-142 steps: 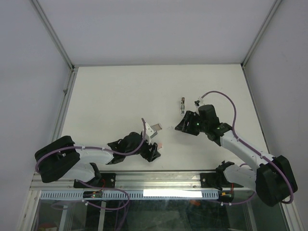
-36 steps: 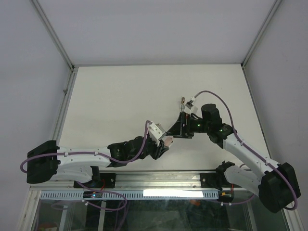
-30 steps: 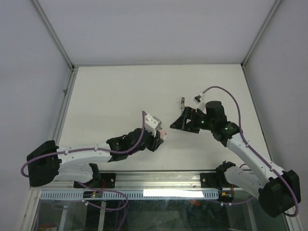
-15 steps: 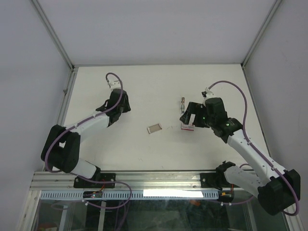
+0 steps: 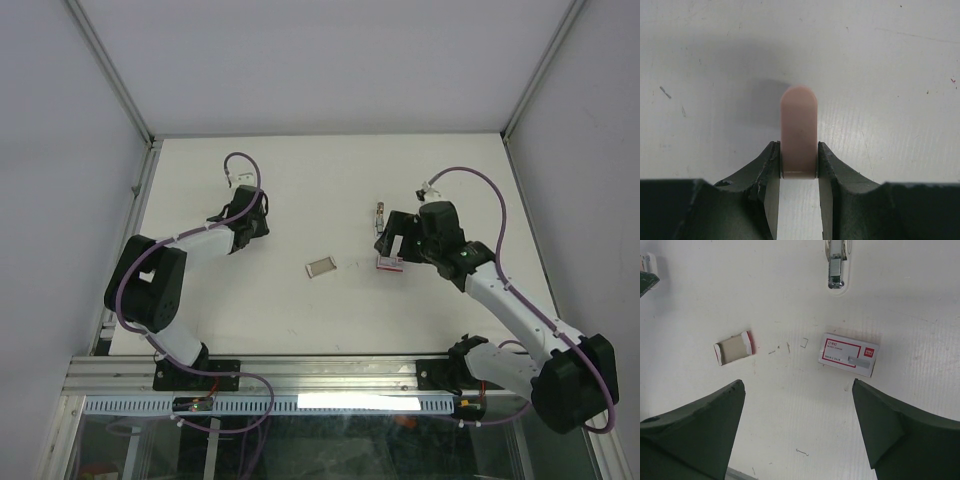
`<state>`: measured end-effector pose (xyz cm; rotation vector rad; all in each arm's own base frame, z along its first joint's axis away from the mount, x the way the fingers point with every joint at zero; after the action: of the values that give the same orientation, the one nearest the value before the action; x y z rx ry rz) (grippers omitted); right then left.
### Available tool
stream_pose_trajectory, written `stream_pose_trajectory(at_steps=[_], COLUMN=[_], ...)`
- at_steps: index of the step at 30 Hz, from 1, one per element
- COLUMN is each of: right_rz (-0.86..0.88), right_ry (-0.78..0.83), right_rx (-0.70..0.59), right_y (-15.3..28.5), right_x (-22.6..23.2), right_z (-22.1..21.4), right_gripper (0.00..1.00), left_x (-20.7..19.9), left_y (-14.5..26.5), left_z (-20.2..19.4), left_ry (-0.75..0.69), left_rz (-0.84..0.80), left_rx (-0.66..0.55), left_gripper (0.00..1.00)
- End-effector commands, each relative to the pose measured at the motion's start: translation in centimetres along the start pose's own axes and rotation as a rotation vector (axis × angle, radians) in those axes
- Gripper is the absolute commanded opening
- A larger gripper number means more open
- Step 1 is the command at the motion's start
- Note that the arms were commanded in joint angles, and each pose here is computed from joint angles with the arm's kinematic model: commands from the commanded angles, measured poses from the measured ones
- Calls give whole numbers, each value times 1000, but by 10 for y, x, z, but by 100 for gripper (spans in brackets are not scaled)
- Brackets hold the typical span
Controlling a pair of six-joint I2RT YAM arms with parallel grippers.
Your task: Load the staples into the stapler
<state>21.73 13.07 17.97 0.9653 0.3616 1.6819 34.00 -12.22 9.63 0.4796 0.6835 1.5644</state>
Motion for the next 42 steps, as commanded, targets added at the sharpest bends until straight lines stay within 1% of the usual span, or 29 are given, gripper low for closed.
stream_pose_trajectory(at_steps=[1, 2, 4, 6, 10, 14, 15, 19, 22, 28, 30, 34, 38, 42], right_rz=[0, -2, -7, -6, -22, -47, -49, -92, -134, -171, -184, -205, -225, -249], right_ry=[3, 2, 2, 3, 15, 34, 42, 64, 77, 111, 123, 162, 213, 261], right_rx=[-73, -73, -69, -69, -81, -96, -100, -113, -117, -127, -115, -92, -77, -64], right_y=[-4, -4, -5, -6, -7, -9, -10, -20, -33, -74, -92, -121, -138, -147], right_x=[1, 1, 0, 0, -1, -2, -2, -2, -3, 1, 0, -3, -4, -5], right_z=[11, 11, 10, 10, 13, 19, 21, 32, 40, 58, 59, 59, 58, 54], right_gripper=[92, 92, 91, 92, 92, 91, 91, 91, 89, 84, 82, 72, 62, 59], left_x=[-6, -6, -6, -6, -7, -7, -7, -10, -15, -18, -18, -15, -13, -13], left_y=[3, 3, 2, 3, 10, 22, 26, 51, 81, 119, 125, 133, 135, 133], left_z=[17, 16, 15, 14, 23, 35, 37, 54, 71, 82, 80, 79, 77, 76], left_ry=[13, 13, 15, 15, 26, 30, 32, 63, 99, 135, 135, 140, 139, 139], left_rz=[-46, -48, -50, -53, -65, -78, -83, -142, -231, -347, -366, -379, -378, -378], left_rx=[-59, -57, -52, -50, -82, -124, -134, -199, -262, -305, -302, -308, -309, -300], left_gripper=[3, 7, 17, 31, 54, 69, 72, 77, 82, 89, 90, 91, 91, 91])
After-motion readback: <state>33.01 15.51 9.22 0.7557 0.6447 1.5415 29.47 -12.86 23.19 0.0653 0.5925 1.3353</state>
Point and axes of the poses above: each gripper's point midway between its finger pads, its own y axis back along the fingers, its own x axis along the line the jaws close on, z = x × y, the point moved 7 cm from there along y, back along the fingers, and after that the axes turned 2 degrees about -y, right-handed, at the moved point
